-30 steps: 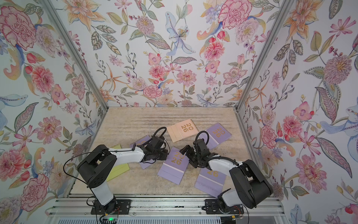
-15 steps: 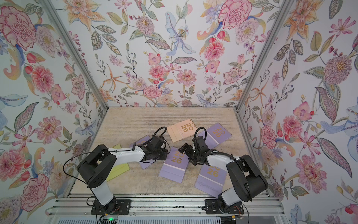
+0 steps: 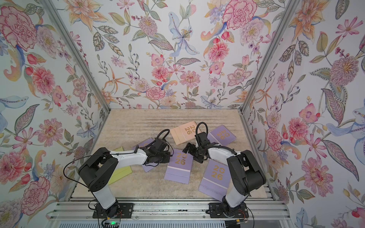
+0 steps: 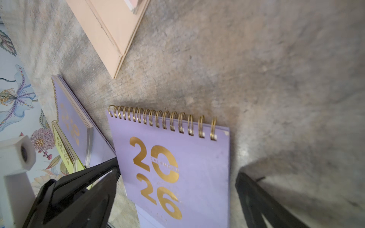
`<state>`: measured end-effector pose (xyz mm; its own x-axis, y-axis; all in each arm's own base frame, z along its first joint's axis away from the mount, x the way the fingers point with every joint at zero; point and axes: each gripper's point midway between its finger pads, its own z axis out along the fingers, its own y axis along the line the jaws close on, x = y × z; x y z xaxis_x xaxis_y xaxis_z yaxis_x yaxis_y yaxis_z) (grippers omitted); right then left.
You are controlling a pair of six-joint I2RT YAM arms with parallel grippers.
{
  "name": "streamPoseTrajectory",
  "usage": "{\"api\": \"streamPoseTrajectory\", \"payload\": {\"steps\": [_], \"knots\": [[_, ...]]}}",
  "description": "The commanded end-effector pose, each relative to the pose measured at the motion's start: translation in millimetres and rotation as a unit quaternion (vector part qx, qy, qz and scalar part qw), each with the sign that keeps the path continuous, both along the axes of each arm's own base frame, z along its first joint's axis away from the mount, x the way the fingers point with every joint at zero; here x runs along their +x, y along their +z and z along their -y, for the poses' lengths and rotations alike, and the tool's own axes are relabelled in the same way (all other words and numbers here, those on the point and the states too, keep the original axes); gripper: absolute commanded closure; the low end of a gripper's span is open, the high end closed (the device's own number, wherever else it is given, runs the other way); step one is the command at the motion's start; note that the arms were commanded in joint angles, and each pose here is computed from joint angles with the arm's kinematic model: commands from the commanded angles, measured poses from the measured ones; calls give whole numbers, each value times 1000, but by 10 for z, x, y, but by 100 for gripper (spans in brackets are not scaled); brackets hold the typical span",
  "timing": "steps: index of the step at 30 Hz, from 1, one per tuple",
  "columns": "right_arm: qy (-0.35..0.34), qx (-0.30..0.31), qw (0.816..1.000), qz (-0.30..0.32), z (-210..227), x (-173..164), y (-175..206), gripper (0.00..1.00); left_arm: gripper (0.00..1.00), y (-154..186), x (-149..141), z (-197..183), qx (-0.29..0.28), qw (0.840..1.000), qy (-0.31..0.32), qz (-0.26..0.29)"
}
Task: Stack the calendars
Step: Adjust the calendar at the center of the board.
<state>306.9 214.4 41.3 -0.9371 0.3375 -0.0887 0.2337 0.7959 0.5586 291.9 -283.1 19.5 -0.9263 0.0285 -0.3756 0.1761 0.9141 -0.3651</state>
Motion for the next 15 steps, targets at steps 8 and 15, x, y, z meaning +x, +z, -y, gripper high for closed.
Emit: {"api": "streamPoseTrajectory", "payload": {"steps": [8, 15], "knots": [[39, -40, 997, -46, -90, -49, -253, 1, 100, 58, -89, -32, -4, 1000, 12, -3], [34, -45, 998, -35, -61, 6, -179, 1, 100, 121, -45, -54, -1, 1000, 14, 9]]}}
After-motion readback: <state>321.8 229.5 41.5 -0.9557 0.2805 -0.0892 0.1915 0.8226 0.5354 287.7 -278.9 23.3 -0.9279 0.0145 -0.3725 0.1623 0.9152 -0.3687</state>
